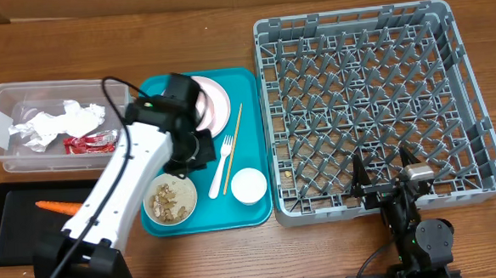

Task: Sort waste into correct bins and load items into the dishwasher
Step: 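Reach the left gripper to the white bowl of peanuts and grip its rim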

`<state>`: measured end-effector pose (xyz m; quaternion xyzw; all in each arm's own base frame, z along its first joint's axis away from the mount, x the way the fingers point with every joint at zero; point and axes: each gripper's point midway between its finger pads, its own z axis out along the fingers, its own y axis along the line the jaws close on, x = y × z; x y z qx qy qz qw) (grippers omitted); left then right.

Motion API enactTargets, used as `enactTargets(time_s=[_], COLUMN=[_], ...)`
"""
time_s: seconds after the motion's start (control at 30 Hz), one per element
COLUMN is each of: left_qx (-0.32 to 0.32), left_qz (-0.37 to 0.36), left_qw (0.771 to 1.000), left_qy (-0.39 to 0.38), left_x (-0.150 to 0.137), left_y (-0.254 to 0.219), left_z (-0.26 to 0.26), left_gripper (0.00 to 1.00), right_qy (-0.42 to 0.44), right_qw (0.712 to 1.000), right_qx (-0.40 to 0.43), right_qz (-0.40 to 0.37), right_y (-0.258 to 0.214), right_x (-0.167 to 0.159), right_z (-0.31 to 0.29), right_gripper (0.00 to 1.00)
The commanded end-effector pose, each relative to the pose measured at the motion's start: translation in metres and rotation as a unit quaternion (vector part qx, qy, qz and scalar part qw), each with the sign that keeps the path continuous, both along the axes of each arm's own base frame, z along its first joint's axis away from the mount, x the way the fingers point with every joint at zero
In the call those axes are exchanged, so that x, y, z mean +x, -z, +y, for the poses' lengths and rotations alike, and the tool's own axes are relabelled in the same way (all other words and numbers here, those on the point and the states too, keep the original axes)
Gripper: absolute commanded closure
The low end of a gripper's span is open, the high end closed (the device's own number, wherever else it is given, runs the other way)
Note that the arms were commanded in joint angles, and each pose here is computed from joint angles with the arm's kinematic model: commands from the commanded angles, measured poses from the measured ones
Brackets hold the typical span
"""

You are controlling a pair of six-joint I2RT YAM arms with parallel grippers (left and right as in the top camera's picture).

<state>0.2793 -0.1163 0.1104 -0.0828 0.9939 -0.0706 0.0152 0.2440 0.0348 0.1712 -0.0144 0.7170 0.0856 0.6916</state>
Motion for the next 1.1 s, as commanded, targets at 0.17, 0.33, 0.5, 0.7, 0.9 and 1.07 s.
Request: enactTargets(time_s=[0.17,0.33,0.5,0.7,0.9,1.07], left_qx=[0.093,0.098,0.106,0.107,0.106,0.107], left_qz=[-0.031,-0.021,-0.003,0.002,-0.003,-0.002], left_qw=[0.995,0.995,0.994,0.994,0.994,0.994], left_qy=[-0.010,-0.009,-0.011,-0.014,-0.014,-0.014], left_x=[-0.002,-0.008,-0.018,-0.024,-0.022,-0.023], left_y=[-0.003,0.004,0.020,0.038,0.038,0.041], left_z=[0.002,0.004,0.009,0.011,0.011,0.012], left_gripper=[0.96,0.96,0.90,0.81,0.75,0.73], right_qy=[0.003,0.003,0.003,0.003,0.003,0.003], right_qw=[1.000,1.000,1.000,1.000,1.000,1.000], right_qx=[0.000,0.000,0.000,0.000,0.000,0.000], right_qz=[-0.002,-0.002,-0.002,-0.002,-0.002,-0.002], right_y=[0.002,0.002,0.002,0.002,0.002,0.002], right_x=[0.000,0.000,0.000,0.000,0.000,0.000], right_z=[-0.001,-0.001,-0.001,-0.001,-0.001,-0.001], right_gripper=[0.00,0.00,0.00,0.00,0.00,0.00])
